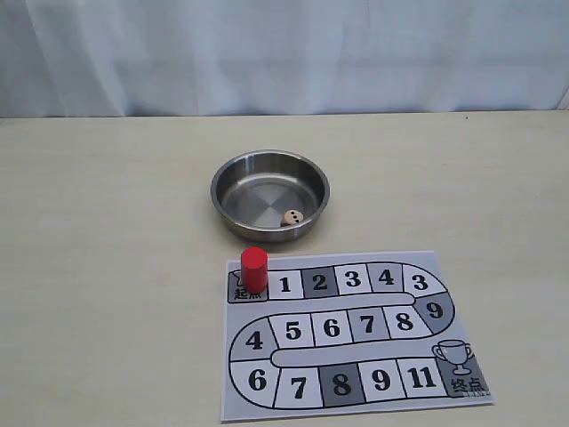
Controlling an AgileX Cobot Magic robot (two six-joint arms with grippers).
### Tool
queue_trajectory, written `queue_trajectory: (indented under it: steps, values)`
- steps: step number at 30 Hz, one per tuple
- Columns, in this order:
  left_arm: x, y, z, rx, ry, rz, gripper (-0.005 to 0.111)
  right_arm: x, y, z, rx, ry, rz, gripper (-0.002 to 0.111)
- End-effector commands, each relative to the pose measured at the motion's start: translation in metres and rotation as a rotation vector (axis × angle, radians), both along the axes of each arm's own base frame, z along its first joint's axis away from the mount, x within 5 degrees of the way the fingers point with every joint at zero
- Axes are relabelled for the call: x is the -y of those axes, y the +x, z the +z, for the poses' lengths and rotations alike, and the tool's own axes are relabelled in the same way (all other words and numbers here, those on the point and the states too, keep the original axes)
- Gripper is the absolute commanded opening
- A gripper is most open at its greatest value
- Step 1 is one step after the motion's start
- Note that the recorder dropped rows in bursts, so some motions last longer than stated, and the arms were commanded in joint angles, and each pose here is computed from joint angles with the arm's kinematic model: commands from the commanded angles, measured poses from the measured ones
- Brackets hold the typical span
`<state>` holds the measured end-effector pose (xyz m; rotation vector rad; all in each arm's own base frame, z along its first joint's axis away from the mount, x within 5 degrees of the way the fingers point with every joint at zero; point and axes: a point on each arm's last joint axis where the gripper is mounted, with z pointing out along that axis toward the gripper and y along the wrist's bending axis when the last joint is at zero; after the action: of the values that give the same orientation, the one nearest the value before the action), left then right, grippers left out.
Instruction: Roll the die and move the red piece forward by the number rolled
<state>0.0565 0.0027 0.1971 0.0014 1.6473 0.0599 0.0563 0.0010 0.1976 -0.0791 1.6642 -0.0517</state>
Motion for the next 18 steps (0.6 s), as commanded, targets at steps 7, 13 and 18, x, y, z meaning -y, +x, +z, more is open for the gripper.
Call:
queue_trajectory:
  steps: [7,13,18]
  values:
    - [0.0,0.0,0.003,0.021,0.001,-0.001,0.0,0.0,0.0,0.003,0.038,-0.006,-0.006,0.004]
    - [0.0,0.0,0.003,0.021,0.001,-0.001,0.0,0.001,0.0,0.017,0.2,0.003,-0.012,0.004]
    - [0.0,0.0,0.003,0.021,0.001,-0.001,0.0,0.0,-0.006,0.043,0.222,0.109,-0.002,0.004]
